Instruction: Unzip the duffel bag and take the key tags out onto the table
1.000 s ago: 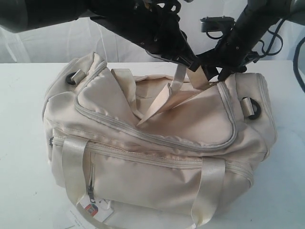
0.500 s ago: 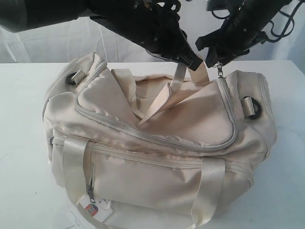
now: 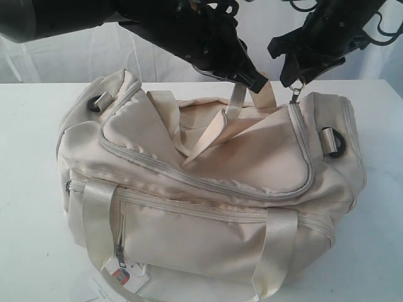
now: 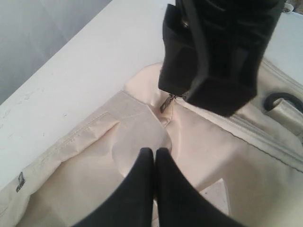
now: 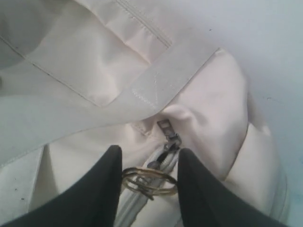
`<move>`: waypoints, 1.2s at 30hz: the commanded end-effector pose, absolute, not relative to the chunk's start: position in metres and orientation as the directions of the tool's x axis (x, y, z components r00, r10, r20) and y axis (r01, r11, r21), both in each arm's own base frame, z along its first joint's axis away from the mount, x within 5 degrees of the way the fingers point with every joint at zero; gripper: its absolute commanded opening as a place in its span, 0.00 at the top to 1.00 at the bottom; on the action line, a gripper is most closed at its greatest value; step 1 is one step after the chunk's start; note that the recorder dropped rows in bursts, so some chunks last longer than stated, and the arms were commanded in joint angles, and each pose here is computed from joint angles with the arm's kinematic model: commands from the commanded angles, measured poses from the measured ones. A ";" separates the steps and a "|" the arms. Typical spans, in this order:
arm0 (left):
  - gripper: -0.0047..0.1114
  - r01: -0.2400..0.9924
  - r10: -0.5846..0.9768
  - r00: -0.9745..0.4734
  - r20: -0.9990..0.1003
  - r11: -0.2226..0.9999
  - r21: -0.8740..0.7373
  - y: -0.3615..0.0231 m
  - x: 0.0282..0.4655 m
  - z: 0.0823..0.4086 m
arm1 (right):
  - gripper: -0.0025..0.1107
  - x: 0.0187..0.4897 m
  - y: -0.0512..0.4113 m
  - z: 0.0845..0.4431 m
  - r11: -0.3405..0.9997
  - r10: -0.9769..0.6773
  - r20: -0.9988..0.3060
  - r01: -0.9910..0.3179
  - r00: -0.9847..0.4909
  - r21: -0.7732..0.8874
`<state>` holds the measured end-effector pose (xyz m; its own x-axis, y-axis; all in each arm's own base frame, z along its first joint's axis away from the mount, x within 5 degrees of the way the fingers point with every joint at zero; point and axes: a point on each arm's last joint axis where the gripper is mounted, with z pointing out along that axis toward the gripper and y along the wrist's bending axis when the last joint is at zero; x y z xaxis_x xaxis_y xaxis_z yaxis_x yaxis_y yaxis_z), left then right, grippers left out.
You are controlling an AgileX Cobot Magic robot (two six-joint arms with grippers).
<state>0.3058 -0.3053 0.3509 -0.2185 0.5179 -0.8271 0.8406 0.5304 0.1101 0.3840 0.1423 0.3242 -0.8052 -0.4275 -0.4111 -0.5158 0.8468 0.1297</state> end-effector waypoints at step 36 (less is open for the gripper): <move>0.96 0.832 0.479 -0.240 -0.844 0.549 0.075 -0.307 0.303 0.355 | 0.98 0.296 0.122 0.343 0.829 -0.415 -0.416 -0.525 -0.809 0.193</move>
